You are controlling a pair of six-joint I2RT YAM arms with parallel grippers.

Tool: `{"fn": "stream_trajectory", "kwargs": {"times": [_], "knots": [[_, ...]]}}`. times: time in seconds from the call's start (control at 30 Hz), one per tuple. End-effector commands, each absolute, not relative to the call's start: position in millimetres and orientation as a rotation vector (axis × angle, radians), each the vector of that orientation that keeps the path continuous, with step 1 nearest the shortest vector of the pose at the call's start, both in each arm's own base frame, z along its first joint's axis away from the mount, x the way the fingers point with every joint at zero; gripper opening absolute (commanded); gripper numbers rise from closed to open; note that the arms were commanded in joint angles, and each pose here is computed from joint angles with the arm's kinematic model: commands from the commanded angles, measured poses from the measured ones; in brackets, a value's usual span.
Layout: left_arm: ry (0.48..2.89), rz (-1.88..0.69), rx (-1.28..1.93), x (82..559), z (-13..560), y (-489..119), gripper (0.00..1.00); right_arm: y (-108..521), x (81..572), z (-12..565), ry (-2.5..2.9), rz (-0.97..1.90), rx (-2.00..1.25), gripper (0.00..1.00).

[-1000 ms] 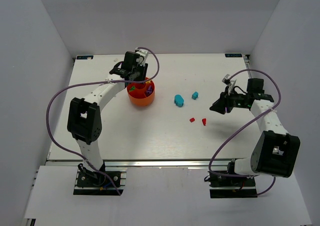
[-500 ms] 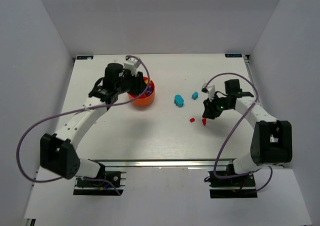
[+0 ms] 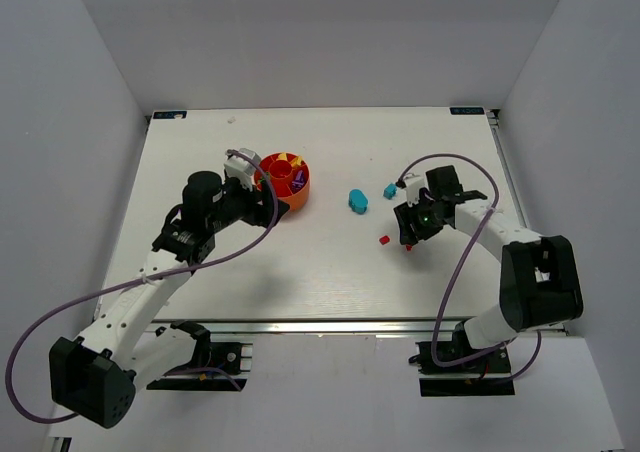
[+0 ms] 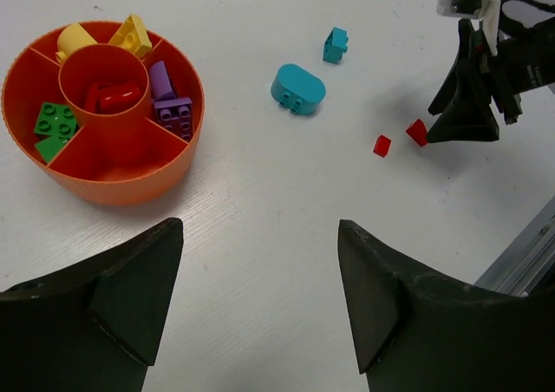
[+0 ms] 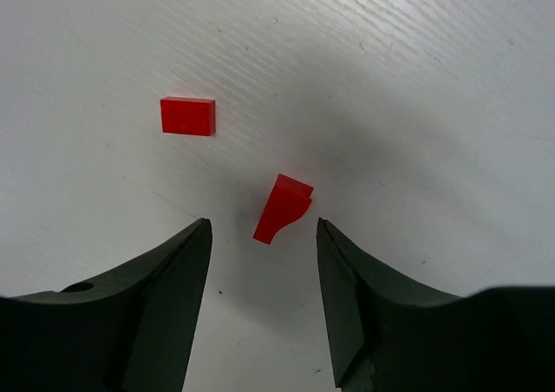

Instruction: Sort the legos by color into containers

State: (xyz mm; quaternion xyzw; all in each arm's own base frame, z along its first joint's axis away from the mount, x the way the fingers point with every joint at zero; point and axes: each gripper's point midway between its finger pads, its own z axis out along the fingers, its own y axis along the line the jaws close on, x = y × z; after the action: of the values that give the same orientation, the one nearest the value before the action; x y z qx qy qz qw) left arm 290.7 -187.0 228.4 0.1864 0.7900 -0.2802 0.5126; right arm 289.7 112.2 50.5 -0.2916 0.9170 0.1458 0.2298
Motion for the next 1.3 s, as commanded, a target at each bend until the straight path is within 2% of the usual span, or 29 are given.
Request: {"fn": "stream_trajectory", "kwargs": {"times": [0.0, 0.43, 0.53, 0.57, 0.67, 0.77, 0.87, 1.0, 1.1, 1.13, 1.2, 1.27], "knots": [[1.84, -0.654, 0.446, 294.9, 243.4, -185.2, 0.82, 108.3, 299.6, 43.3, 2.551, 0.328, -0.69, 0.57], [1.834, -0.636, 0.443, 294.1, 245.5, -182.1, 0.82, 112.6, 305.4, 20.4, 2.616, 0.294, -0.676, 0.44], [1.824, -0.63, 0.44, 293.6, 248.1, -180.7, 0.82, 111.8, 306.4, 20.5, 2.615, 0.283, -0.682, 0.36], [1.821, -0.63, 0.44, 293.2, 248.7, -180.5, 0.82, 110.8, 306.9, 20.9, 2.614, 0.278, -0.681, 0.27], [1.81, -0.629, 0.442, 292.8, 251.3, -180.2, 0.82, 111.7, 310.2, 29.4, 2.585, 0.273, -0.707, 0.16], [1.792, -0.635, 0.446, 290.4, 255.1, -180.3, 0.82, 122.9, 315.3, 52.0, 2.49, 0.334, -0.829, 0.1], [1.748, -0.635, 0.457, 287.2, 264.0, -179.7, 0.82, 152.9, 325.4, 93.7, 2.313, 0.468, -1.059, 0.03], [1.68, -0.579, 0.44, 284.1, 275.3, -169.1, 0.81, 218.3, 355.1, 155.3, 2.034, 0.555, -1.275, 0.0], [1.63, -0.498, 0.384, 283.7, 282.9, -152.3, 0.81, 257.9, 374.4, 162.7, 1.967, 0.564, -1.332, 0.0], [1.593, -0.485, 0.376, 278.6, 291.9, -149.3, 0.81, 283.8, 383.5, 187.6, 1.889, 0.558, -1.343, 0.0], [1.572, -0.434, 0.332, 279.7, 291.6, -138.1, 0.81, 308.8, 400.4, 186.9, 1.882, 0.581, -1.311, 0.0], [1.536, -0.413, 0.316, 275.2, 297.5, -133.0, 0.81, 341.8, 409.2, 215.0, 1.817, 0.628, -1.253, 0.0]]}}
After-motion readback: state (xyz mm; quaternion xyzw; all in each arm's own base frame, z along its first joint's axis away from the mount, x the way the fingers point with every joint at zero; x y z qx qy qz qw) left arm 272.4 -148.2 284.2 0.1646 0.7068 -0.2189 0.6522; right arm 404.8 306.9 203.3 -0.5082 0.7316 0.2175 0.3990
